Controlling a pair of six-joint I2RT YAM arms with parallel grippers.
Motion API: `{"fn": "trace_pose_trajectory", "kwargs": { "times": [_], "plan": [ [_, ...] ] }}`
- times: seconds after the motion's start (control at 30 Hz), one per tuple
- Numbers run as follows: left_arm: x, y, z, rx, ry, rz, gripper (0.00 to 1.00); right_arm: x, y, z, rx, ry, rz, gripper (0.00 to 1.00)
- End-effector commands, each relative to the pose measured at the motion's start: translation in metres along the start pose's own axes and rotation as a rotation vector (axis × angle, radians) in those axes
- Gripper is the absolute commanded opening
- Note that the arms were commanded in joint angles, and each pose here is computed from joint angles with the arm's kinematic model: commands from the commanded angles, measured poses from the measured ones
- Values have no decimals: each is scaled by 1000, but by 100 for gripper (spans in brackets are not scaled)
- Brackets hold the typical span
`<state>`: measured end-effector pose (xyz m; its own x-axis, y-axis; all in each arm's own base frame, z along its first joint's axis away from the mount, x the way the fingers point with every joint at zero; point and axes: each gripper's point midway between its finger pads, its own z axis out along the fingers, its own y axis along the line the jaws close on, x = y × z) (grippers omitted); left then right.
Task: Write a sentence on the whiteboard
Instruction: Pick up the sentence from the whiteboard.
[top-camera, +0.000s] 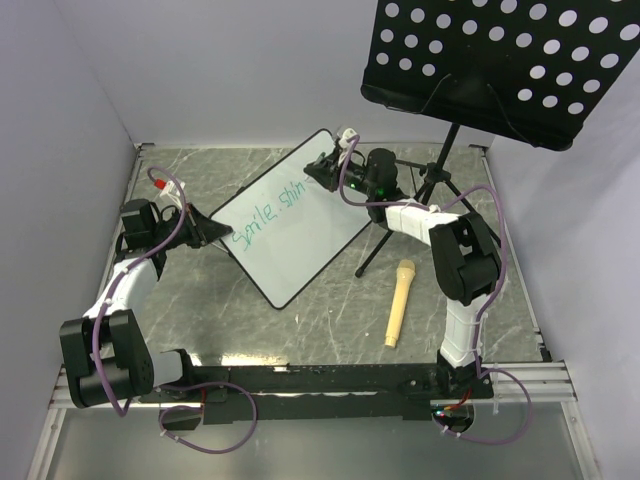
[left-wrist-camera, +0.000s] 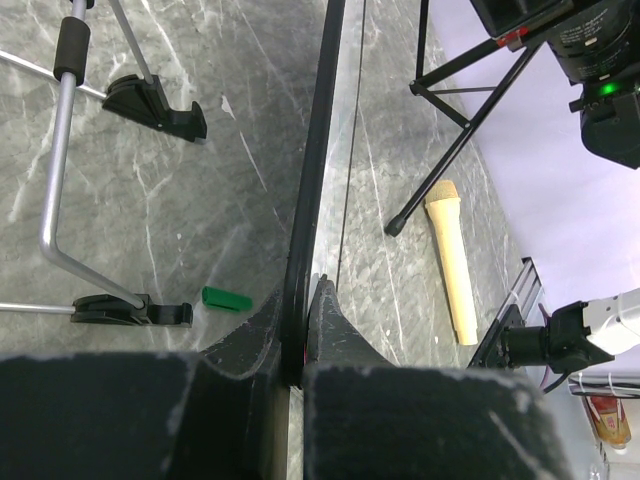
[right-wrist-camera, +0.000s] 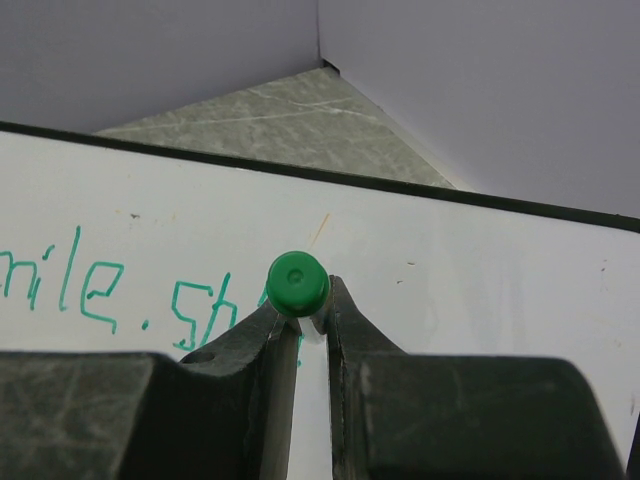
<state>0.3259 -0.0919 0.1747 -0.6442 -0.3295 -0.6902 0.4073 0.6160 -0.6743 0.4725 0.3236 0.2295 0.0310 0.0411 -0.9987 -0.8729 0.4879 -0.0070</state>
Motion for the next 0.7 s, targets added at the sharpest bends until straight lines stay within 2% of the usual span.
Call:
{"fn": "trace_pose_trajectory", "kwargs": {
  "times": [0.0, 0.67],
  "plan": [
    [1, 45, 1, -190, -4, 204, 1, -27, -7, 4, -2, -57, -17, 0],
    [1, 44, 0, -187, -4, 208, 1, -9, -11, 9, -2, -25, -2, 0]
  ]
}}
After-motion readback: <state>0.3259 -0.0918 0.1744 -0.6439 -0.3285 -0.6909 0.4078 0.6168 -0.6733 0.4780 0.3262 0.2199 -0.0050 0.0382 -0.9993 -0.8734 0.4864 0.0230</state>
